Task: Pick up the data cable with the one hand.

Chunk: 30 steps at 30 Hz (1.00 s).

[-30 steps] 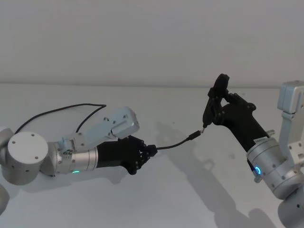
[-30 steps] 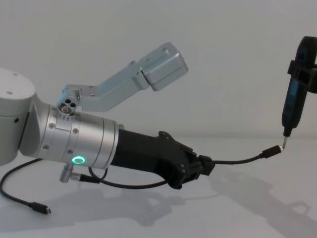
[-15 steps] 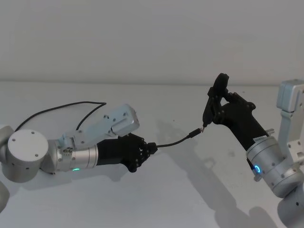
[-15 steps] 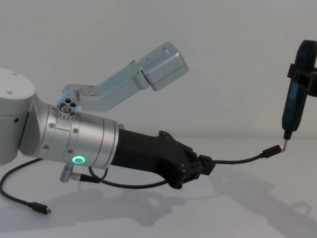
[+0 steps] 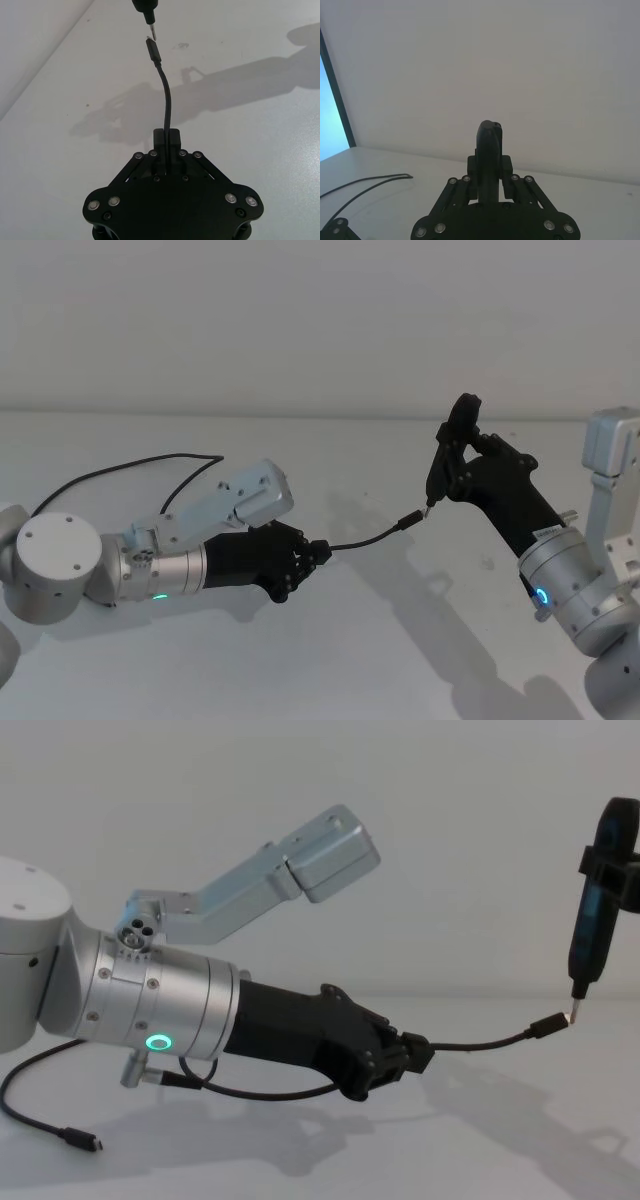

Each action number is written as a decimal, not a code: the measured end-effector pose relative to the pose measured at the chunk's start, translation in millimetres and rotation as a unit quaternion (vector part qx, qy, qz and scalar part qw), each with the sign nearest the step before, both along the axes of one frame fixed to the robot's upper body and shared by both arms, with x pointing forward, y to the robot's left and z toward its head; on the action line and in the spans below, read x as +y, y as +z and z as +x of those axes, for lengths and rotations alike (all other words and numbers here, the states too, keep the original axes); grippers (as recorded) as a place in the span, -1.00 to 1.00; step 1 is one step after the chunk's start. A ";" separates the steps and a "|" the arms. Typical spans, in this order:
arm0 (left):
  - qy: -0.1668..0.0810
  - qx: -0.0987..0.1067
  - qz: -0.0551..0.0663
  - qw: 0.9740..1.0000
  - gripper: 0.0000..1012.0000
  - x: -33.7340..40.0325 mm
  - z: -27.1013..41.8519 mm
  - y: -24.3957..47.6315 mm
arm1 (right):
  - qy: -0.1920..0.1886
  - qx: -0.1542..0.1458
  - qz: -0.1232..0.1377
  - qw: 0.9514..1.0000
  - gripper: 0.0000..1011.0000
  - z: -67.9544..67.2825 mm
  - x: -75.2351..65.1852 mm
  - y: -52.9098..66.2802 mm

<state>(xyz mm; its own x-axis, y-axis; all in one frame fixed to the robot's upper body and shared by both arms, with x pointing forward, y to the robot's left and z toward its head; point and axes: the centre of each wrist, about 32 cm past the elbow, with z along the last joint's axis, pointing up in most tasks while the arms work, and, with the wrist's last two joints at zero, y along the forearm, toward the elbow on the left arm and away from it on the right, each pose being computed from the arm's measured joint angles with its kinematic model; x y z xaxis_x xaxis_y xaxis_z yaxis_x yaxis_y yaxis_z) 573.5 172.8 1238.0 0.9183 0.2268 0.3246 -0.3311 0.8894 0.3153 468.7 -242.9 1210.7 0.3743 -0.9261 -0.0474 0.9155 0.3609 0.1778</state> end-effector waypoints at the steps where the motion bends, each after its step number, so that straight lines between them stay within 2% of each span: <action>1: 0.000 0.000 0.000 1.000 -0.89 0.0 0.0 0.0 | 0.001 -0.001 0.000 1.000 -0.46 -0.1 0.1 0.2; 30: 0.000 0.000 0.000 1.000 -0.89 0.0 0.0 0.0 | 0.005 -0.003 -0.006 1.000 -0.46 3.3 2.5 -0.5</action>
